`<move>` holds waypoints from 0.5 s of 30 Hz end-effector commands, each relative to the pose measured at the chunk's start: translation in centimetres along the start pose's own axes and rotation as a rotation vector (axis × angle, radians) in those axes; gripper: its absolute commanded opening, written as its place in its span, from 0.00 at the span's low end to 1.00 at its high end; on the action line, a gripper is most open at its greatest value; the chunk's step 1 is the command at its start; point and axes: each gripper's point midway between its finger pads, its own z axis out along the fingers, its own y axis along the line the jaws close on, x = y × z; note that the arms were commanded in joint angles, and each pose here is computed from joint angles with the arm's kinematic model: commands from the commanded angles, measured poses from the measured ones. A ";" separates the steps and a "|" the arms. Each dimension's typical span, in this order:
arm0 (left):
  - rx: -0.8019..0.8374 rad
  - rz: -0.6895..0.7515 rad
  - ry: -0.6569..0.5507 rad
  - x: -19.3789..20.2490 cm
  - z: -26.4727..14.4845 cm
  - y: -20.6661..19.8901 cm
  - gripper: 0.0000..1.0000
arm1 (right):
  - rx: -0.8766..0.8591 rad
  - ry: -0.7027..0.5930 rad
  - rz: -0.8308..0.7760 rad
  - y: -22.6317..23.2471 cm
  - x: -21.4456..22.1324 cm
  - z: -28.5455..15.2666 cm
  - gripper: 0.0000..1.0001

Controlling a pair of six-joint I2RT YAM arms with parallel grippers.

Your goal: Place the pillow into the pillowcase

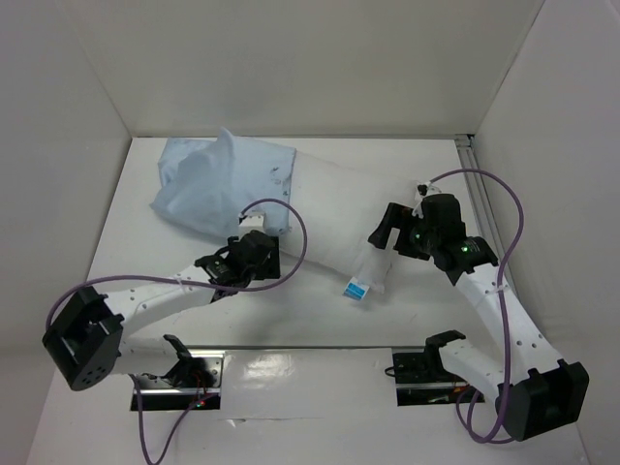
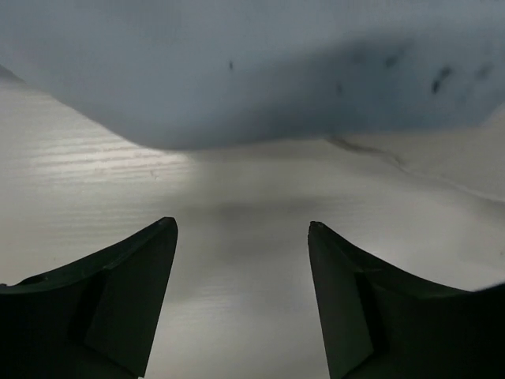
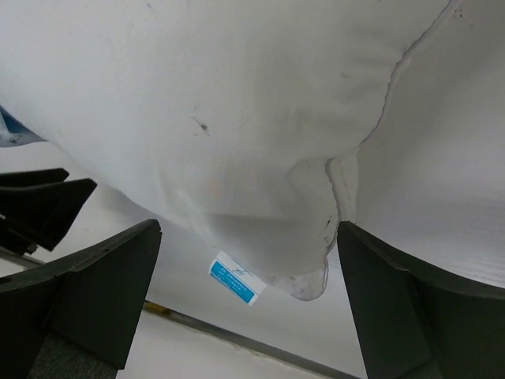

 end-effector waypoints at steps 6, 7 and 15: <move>-0.026 -0.019 -0.111 -3.2 4.8 -0.4 0.82 | -0.016 0.002 -0.014 0.2 0.0 -0.4 1.00; -0.034 -0.013 -0.125 -3.6 5.1 -0.5 0.80 | -0.016 0.002 -0.014 0.2 0.0 -0.4 1.00; -0.141 -0.025 -0.148 -5.6 8.0 1.0 0.68 | -0.008 0.013 -0.031 -0.1 0.3 -0.4 1.00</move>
